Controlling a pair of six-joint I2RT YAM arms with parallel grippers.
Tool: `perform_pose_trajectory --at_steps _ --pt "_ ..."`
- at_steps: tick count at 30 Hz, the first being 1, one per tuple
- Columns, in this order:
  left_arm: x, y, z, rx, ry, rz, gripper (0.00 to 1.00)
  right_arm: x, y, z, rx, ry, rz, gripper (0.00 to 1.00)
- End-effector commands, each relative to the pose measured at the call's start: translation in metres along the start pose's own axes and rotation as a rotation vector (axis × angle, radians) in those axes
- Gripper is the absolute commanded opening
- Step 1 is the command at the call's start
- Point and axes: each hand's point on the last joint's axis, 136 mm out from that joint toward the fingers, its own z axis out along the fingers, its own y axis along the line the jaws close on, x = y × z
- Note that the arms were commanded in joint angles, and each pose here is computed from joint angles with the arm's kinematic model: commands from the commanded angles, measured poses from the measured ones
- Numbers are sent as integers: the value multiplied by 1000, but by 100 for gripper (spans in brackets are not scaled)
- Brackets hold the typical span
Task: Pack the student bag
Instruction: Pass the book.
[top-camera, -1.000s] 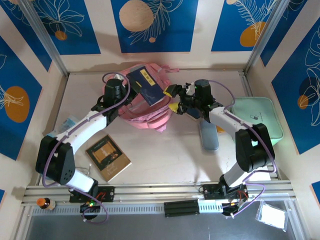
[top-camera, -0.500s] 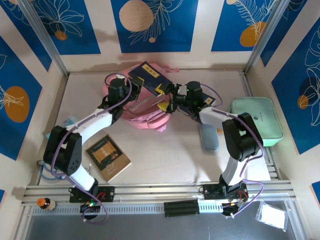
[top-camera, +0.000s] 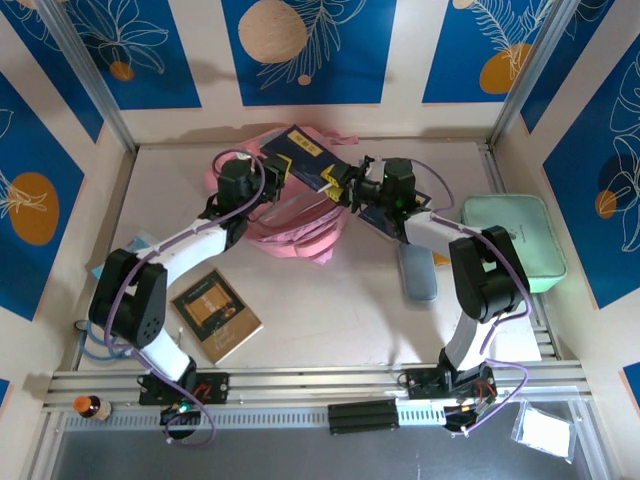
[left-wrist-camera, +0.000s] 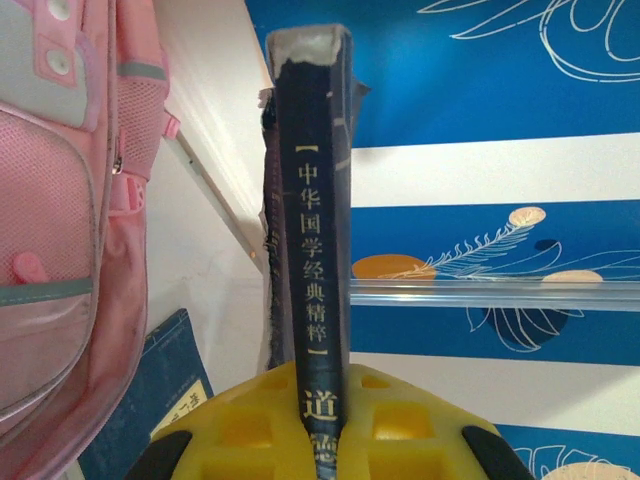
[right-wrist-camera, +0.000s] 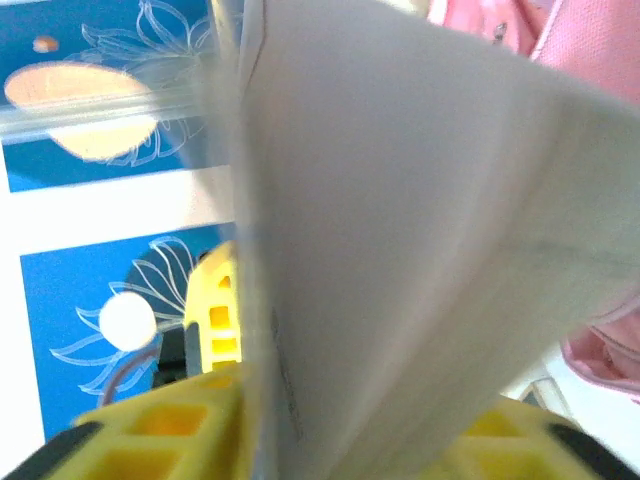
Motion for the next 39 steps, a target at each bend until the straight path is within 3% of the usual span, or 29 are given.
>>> perform_pose_trajectory --at_steps 1,3,7,10,17,25,32,39 --pt "8 -18 -5 58 35 42 0 -3 19 -5 -23 2 -60 26" --pt "8 -16 -9 33 41 88 1 -6 17 -10 -14 -18 -70 17" --pt "14 -7 -17 -49 79 223 22 -7 17 -20 18 -25 -128 2" --pt "20 11 -23 -160 145 382 47 -7 15 -32 56 -49 -179 0" --pt "42 44 -37 -225 350 805 82 -17 1 -77 195 -149 -277 0" --pt "53 82 -41 -359 576 1227 88 -26 -19 -123 368 -272 -333 0" --pt "52 122 -21 -539 707 1297 81 -28 -23 -139 423 -324 -344 0" --pt "45 147 -1 -722 765 1357 64 -28 -29 -143 438 -332 -326 0"
